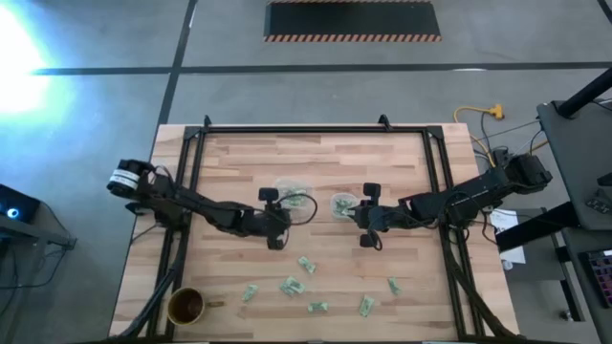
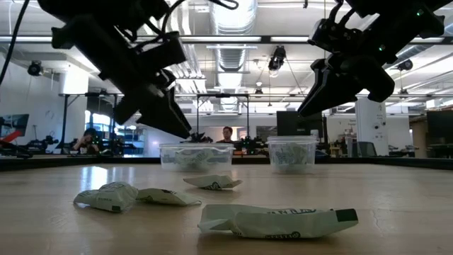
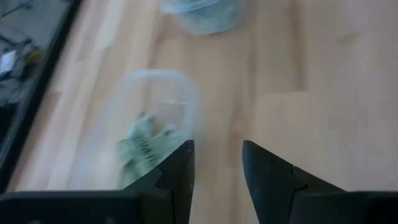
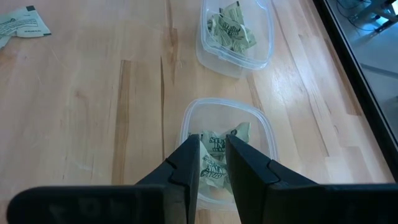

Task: Pick and place items into bin
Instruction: Put the green stevia packet into the left transparent bin

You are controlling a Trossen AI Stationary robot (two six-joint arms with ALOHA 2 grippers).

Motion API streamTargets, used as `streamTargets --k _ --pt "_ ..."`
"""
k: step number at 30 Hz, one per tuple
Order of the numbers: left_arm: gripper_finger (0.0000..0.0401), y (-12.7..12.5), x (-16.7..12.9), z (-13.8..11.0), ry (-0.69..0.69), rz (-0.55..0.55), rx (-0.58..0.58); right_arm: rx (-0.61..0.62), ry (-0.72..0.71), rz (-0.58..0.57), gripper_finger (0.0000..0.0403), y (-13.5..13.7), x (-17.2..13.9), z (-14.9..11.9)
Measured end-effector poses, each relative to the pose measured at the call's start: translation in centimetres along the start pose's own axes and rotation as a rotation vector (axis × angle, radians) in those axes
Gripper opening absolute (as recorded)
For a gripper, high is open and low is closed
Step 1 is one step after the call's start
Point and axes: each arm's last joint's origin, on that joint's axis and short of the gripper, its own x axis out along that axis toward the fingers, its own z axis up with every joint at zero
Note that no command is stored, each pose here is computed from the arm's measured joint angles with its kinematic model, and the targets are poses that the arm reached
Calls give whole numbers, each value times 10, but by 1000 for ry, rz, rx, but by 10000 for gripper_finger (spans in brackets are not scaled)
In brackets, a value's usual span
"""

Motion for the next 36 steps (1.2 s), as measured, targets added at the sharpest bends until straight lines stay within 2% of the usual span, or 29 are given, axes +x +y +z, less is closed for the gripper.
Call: streamTargets --k 13,24,36 --pt "118 -35 -16 17 -214 -354 -17 9 0 0 68 0 0 0" --pt "118 -69 18 11 -233 -495 55 17 2 1 68 0 0 -1" --pt "118 -81 30 25 -246 -596 83 21 8 1 68 0 0 -1"
